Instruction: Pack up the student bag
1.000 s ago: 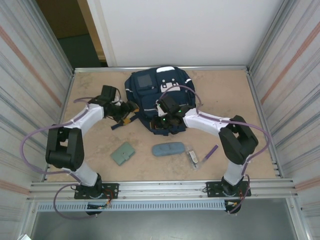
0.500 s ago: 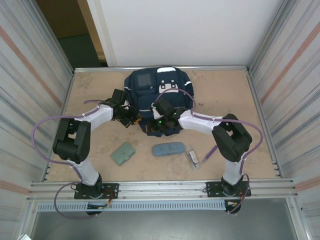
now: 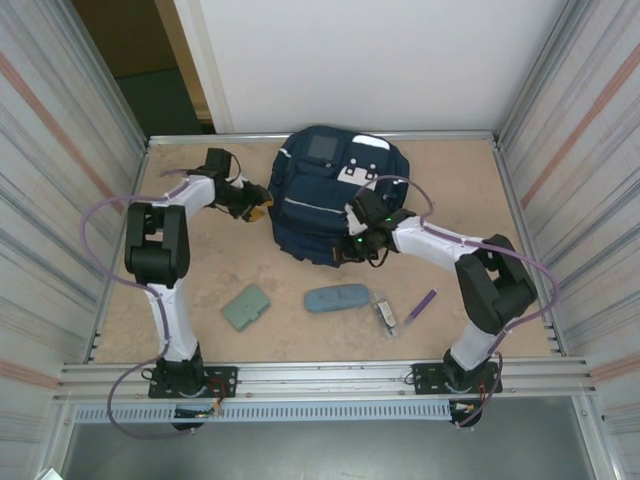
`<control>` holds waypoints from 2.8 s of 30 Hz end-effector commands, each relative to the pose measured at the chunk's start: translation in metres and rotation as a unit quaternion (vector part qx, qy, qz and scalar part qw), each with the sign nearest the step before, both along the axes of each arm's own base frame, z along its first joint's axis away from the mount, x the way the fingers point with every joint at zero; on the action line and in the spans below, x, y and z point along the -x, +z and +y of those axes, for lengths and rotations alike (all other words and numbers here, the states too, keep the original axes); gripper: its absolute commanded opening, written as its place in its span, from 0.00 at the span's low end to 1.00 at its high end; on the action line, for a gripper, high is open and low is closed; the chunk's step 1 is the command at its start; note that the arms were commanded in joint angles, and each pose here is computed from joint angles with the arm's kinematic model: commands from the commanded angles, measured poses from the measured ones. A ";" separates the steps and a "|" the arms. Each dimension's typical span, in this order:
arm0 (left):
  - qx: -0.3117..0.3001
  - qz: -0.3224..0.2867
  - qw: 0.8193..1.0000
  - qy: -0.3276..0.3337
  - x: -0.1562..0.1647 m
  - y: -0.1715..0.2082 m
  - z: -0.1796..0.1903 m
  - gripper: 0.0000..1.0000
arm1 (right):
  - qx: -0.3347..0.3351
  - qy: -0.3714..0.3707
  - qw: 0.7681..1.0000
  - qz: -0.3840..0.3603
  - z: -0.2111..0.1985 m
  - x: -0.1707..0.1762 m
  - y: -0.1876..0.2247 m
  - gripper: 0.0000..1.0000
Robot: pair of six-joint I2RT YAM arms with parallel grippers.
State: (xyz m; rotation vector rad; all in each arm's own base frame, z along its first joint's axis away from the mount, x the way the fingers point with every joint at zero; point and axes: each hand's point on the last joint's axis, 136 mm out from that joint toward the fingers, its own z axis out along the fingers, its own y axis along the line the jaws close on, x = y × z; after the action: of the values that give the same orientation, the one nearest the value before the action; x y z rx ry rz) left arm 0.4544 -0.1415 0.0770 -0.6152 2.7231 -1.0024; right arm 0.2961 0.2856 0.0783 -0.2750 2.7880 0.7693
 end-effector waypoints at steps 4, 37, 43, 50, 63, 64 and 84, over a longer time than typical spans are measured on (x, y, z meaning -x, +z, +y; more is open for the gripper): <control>-0.042 0.021 0.998 0.045 0.086 0.032 0.006 0.56 | -0.055 0.043 0.996 -0.050 0.085 -0.013 0.037 0.00; -0.053 0.040 0.995 -0.080 0.103 0.000 -0.032 0.00 | 0.208 -0.075 0.975 0.019 -0.156 -0.058 -0.072 0.04; -0.064 0.032 0.993 -0.096 0.124 0.006 -0.024 0.00 | 0.211 -0.092 0.973 -0.010 -0.165 -0.061 -0.058 0.24; -0.063 -0.058 0.993 -0.078 0.122 0.083 -0.028 0.53 | 0.194 -0.064 0.972 -0.115 -0.162 -0.038 0.022 0.43; -0.107 -0.004 0.994 -0.023 0.048 0.048 -0.060 0.56 | 0.148 -0.117 0.957 -0.220 -0.174 -0.065 0.087 0.73; -0.106 0.001 0.994 -0.022 0.043 0.042 -0.062 0.56 | 0.142 -0.111 0.960 -0.215 -0.170 -0.067 0.085 0.73; -0.029 -0.049 0.998 -0.013 0.017 0.114 -0.098 0.00 | 0.098 0.080 0.983 -0.133 -0.134 -0.097 0.031 0.71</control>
State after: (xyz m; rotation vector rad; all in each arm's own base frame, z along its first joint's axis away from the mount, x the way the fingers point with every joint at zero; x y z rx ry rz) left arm 0.4369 -0.2172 0.1249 -0.5895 2.7839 -0.7280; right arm 0.3936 0.1422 0.1076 -0.4689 2.6032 0.3595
